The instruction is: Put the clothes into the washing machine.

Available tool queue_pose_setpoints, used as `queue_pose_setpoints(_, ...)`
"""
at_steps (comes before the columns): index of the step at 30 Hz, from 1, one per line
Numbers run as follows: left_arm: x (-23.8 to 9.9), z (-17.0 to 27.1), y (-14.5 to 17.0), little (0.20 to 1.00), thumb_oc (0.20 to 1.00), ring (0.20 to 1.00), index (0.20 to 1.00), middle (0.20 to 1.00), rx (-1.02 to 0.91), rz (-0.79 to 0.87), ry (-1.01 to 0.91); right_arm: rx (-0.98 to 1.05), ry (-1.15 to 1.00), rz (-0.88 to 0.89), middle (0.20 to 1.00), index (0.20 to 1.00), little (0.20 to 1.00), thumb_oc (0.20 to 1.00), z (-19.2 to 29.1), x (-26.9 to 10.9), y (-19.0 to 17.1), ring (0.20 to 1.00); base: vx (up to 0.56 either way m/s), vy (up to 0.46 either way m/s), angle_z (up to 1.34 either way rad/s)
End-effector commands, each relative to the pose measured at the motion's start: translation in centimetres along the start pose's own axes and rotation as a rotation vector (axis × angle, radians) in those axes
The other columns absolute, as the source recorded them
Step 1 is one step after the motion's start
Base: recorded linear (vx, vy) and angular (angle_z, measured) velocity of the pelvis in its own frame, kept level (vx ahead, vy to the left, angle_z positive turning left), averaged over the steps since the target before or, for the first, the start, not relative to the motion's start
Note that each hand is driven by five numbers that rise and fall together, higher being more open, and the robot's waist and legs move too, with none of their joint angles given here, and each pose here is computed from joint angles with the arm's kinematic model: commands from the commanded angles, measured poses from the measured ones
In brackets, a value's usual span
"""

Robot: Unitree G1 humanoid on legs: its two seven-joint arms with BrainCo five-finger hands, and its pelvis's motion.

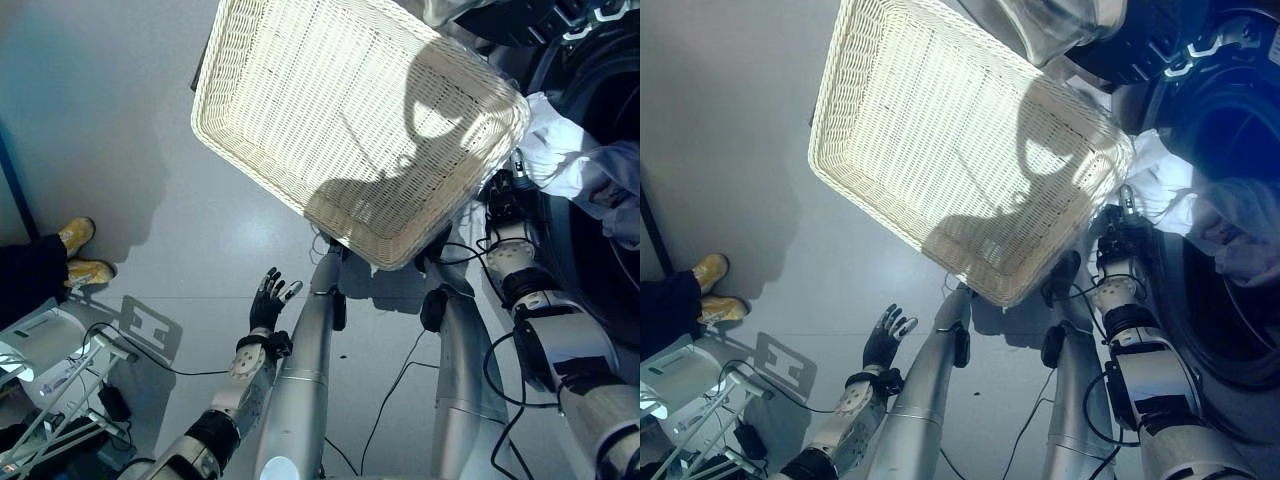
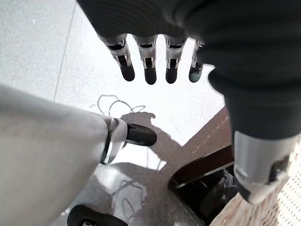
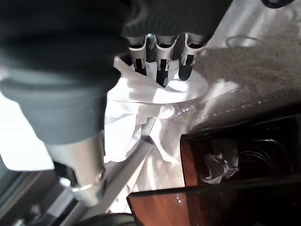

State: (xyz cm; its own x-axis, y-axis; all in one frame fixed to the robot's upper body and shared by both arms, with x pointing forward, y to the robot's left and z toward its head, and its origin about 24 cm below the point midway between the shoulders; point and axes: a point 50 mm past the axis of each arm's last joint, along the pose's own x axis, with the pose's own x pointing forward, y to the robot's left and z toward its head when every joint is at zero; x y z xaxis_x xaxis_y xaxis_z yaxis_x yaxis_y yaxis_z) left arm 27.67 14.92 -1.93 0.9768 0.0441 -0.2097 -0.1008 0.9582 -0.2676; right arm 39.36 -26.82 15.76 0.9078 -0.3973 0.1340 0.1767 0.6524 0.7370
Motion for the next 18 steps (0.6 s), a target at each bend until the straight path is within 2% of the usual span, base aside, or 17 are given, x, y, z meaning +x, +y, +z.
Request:
queue_pose_setpoints(1,0.0,0.4,-0.7,1.000,1.000,1.000,1.000,1.000,-0.022,-0.022,-0.009,-0.133,-0.056,0.053,1.000,1.000,1.000,1.000,2.9,0.5,-0.5,1.000,0.00,0.000,0.00)
queue_pose_setpoints(10,-0.2,0.4,-0.1,1.000,1.000,1.000,1.000,1.000,-0.021,-0.018,-0.003,0.036,-0.178,0.132,1.000,1.000,1.000,1.000,4.9,0.6,1.1,1.000,0.00,0.000,0.00)
queue_pose_setpoints(12,-0.4,0.1,0.0,1.000,1.000,1.000,1.000,1.000,-0.023,-0.013,0.000,0.252,-0.214,0.115,1.000,1.000,1.000,1.000,5.4,0.6,0.9,1.000,0.00,0.000,0.00)
queue_pose_setpoints(14,-0.5,0.0,0.0,1.000,1.000,1.000,1.000,1.000,-0.024,-0.012,0.000,0.353,-0.232,0.107,1.000,1.000,1.000,1.000,5.6,0.6,0.7,1.000,0.00,0.000,0.00)
queue_pose_setpoints(16,-0.6,-0.1,0.0,1.000,1.000,1.000,1.000,1.000,-0.029,-0.009,-0.004,0.558,-0.274,0.092,0.291,0.291,0.291,0.291,5.9,0.6,0.5,0.291,0.00,0.000,0.00)
queue_pose_setpoints(17,-0.6,-0.1,0.0,1.000,1.000,1.000,1.000,1.000,-0.029,-0.009,-0.004,0.558,-0.274,0.092,0.291,0.291,0.291,0.291,5.9,0.6,0.5,0.291,0.00,0.000,0.00)
queue_pose_setpoints(18,-0.7,-0.1,0.0,1.000,1.000,1.000,1.000,1.000,-0.028,-0.009,-0.003,0.560,-0.275,0.092,0.200,0.200,0.200,0.200,5.9,0.6,0.4,0.200,0.00,0.000,0.00)
